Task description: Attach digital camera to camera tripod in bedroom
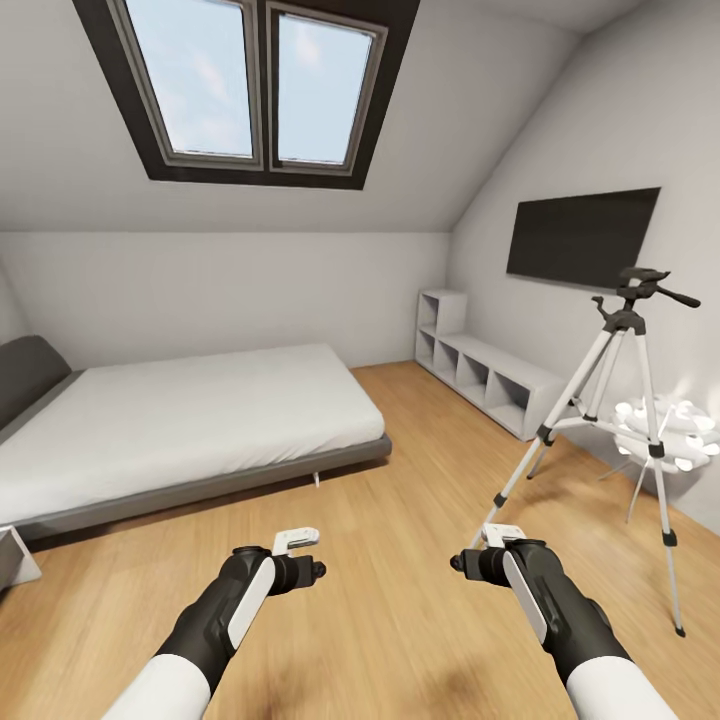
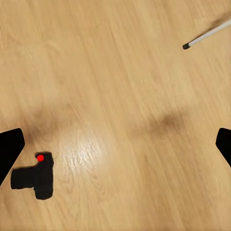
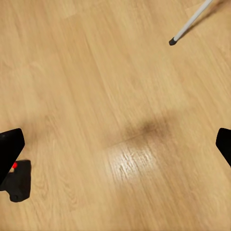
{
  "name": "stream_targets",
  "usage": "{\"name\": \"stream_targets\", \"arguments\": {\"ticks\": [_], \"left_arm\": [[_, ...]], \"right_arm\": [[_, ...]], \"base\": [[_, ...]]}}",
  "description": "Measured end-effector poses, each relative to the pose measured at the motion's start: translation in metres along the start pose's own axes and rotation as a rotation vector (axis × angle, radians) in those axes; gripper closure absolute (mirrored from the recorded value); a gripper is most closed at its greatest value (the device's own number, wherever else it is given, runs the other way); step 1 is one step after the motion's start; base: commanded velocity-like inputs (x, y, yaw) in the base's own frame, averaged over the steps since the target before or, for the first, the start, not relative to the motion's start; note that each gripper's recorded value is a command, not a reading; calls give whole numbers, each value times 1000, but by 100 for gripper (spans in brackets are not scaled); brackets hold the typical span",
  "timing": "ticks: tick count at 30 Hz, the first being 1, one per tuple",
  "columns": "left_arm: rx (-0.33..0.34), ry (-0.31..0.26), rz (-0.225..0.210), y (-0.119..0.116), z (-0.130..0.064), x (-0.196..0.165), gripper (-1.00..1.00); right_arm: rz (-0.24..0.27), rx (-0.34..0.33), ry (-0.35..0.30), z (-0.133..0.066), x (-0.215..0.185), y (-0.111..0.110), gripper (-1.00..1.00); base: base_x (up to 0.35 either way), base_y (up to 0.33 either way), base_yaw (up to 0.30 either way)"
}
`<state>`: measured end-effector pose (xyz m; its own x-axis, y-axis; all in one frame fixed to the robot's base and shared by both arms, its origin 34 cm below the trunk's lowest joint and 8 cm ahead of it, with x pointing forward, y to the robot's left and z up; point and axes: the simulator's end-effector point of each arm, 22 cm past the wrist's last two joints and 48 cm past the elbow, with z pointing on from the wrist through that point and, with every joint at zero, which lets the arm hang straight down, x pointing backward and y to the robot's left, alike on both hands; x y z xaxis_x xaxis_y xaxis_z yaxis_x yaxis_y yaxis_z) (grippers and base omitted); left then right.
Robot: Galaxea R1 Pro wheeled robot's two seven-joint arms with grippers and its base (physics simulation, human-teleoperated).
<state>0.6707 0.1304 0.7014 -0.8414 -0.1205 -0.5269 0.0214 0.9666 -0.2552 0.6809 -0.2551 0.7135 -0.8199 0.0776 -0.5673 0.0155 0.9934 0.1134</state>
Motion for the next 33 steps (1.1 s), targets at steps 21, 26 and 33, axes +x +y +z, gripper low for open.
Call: {"name": "stream_targets", "arguments": {"ticks": [21,26,33], "left_arm": [[-8,-1,0,15,28,22,-100],[-7,-6,-4,18,34,25,-100],[9,-26,-24,22,40,24,-100]], "right_arm": [[1,-4,0,29,24,-3,-100],[2,-4,0,36,30,-4,-100],[0,-68,-10,43,34,8,-100]], "base": [[0,0,0],[0,0,0],[0,0,0]]}}
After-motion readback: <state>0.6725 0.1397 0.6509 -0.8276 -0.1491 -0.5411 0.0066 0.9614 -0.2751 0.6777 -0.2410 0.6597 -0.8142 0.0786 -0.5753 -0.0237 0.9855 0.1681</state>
